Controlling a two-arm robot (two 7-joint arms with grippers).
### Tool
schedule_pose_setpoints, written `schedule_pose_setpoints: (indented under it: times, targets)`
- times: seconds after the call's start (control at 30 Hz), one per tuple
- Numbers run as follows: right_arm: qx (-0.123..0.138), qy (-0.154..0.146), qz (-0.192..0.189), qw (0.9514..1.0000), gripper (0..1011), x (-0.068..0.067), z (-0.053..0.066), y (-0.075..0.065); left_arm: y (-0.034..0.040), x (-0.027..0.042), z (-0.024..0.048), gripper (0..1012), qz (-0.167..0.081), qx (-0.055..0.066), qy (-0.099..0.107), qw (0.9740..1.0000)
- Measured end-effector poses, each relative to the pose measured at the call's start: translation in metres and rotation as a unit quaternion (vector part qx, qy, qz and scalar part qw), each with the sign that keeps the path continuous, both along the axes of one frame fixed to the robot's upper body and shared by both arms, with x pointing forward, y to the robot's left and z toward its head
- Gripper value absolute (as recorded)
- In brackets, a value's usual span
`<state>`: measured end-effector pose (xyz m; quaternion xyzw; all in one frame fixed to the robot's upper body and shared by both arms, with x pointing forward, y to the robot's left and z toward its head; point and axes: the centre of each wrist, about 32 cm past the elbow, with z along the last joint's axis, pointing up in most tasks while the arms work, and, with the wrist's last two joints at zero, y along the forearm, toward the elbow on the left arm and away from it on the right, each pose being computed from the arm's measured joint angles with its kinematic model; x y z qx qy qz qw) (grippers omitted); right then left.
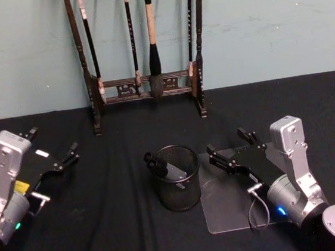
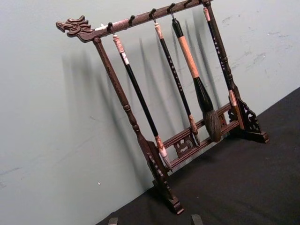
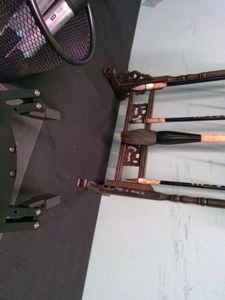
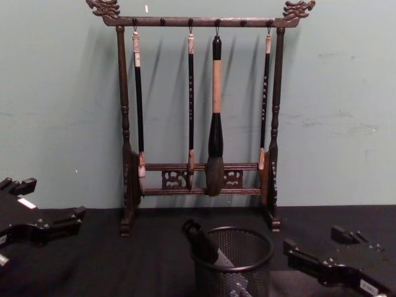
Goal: Pick up the water-based marker from the table and place it into the pen holder.
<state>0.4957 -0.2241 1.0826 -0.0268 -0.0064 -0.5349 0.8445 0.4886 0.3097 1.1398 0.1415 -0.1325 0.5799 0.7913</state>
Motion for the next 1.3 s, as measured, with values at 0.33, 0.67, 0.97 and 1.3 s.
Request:
schedule_pose_setpoints:
  times: [0.33,0.67,0.97,1.3]
  targets:
    - [0.000,0.000,0.000,1.0000,1000,0.0000,0.0000,0.0000,0.0000,0.0000,0.0000,1009,0.000,0.000,0.000,1.0000]
    - [0.000,0.000,0.000,1.0000,1000,0.0000,0.0000,0.0000,0.0000,0.0000,0.0000,1009,0.000,0.000,0.000,1.0000]
    - [0.000,0.000,0.000,1.0000,1000,0.0000,0.0000,0.0000,0.0000,0.0000,0.0000,1009,0.000,0.000,0.000,1.0000]
    - [0.000,0.000,0.000,1.0000,1000,0.0000,0.0000,0.0000,0.0000,0.0000,0.0000,1009,0.000,0.000,0.000,1.0000]
